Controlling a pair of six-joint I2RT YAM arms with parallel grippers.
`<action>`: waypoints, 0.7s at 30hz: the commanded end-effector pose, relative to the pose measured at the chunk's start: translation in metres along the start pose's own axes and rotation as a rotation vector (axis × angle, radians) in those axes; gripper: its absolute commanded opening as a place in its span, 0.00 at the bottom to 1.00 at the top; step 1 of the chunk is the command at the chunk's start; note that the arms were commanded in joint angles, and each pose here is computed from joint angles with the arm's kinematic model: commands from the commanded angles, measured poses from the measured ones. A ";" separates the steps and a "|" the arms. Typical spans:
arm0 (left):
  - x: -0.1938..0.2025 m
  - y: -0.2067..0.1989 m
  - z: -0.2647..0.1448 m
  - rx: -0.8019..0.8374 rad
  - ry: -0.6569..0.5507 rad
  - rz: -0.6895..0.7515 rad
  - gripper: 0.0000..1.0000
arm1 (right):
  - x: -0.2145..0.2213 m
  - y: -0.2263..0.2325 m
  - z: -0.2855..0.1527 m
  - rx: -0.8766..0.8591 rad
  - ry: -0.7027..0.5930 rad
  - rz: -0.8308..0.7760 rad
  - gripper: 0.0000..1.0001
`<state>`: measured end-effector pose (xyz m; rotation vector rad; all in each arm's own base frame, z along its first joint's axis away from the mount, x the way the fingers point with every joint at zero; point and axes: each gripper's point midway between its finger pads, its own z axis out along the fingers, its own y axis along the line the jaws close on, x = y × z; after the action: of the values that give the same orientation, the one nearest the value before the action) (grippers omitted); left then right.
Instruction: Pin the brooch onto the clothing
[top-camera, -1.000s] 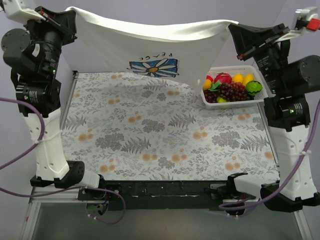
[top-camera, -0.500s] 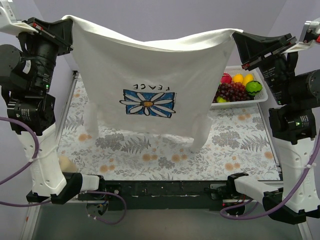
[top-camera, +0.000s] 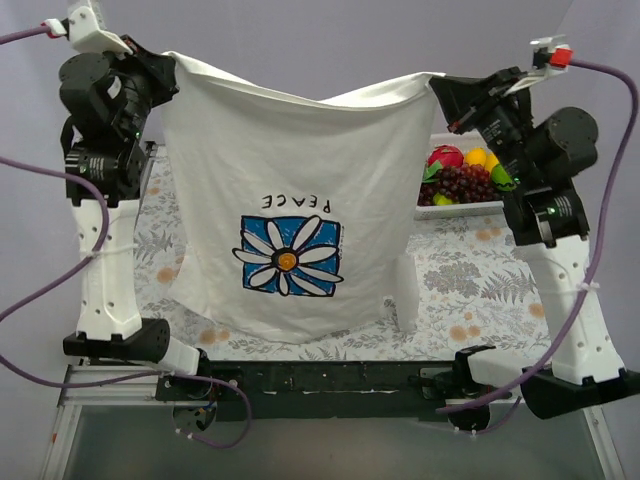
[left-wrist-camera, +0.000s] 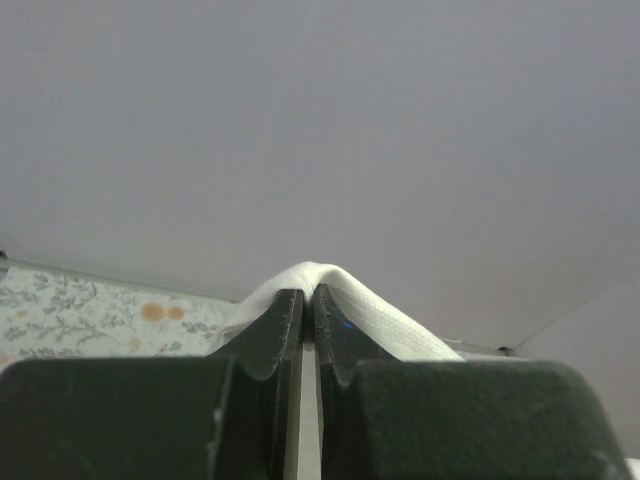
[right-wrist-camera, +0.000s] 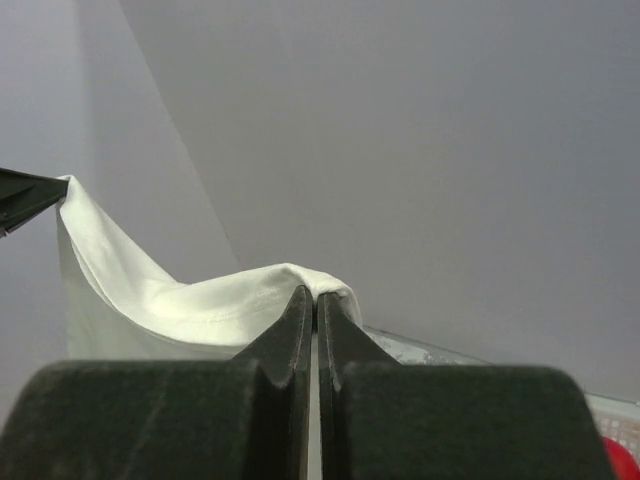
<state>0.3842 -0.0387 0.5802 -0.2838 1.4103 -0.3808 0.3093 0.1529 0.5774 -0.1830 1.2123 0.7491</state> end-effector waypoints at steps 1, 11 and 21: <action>0.022 0.028 0.032 -0.086 0.026 0.025 0.00 | 0.026 -0.025 0.032 0.024 0.021 -0.008 0.01; -0.023 0.065 0.099 -0.093 -0.127 -0.007 0.00 | 0.017 -0.051 0.143 -0.028 -0.021 -0.026 0.01; -0.120 0.049 0.073 -0.060 -0.493 0.008 0.00 | -0.092 -0.021 0.118 -0.095 -0.480 -0.210 0.01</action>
<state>0.5129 0.0419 0.5818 -0.4187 1.2474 -0.2805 0.4784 0.2023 0.5868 -0.2248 1.1197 0.7375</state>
